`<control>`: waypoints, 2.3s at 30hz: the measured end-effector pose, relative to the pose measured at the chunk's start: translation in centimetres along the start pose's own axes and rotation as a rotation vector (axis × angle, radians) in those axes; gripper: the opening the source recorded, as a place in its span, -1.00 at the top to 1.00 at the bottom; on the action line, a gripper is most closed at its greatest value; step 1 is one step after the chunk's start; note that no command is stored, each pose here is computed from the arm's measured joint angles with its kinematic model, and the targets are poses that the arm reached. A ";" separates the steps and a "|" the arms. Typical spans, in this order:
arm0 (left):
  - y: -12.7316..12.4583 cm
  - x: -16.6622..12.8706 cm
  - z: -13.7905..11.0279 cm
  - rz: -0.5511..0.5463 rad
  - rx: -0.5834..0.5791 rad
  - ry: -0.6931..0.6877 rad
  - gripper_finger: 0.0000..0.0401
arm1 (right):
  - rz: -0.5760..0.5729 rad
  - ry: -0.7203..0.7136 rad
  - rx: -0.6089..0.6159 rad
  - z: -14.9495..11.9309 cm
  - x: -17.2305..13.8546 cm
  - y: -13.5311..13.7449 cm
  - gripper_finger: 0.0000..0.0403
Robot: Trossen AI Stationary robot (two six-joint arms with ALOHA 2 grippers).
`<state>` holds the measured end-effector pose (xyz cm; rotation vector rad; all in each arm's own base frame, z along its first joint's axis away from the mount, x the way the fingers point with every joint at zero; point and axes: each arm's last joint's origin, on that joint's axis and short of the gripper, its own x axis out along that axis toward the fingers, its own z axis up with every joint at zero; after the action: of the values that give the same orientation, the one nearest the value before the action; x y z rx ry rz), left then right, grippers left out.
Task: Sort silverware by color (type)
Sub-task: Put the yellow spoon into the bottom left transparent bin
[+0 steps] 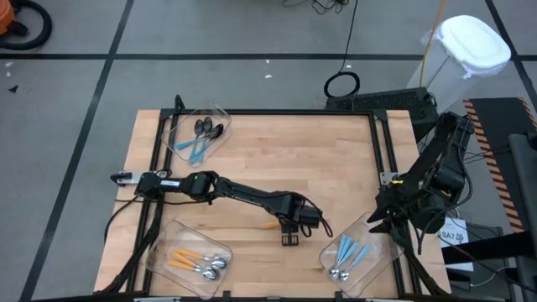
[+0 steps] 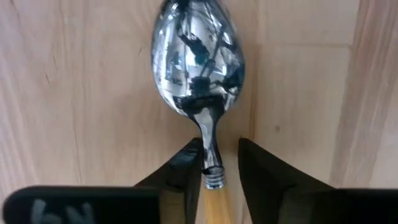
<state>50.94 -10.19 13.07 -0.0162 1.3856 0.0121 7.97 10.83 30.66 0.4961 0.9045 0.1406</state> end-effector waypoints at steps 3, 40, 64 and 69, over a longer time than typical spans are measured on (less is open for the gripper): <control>0.4 0.1 0.3 -0.003 -0.013 -0.019 0.58 | -0.004 -0.012 0.055 0.1 0.0 0.0 0.26; 0.7 -19.0 -0.4 -0.037 -0.089 -0.457 0.96 | -0.065 -0.484 0.350 4.3 -2.0 0.4 0.26; -2.9 -25.2 -3.5 0.652 0.353 -0.563 0.95 | -0.414 -0.554 -0.728 13.0 -4.9 8.4 0.28; -3.2 -25.2 -3.6 0.652 0.359 -0.566 0.95 | -0.488 -0.466 -0.742 13.7 -2.8 7.9 0.33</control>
<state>42.86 -13.45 37.17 0.6896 0.7632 0.2906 17.66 11.99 43.43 -0.3786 0.4395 -0.0881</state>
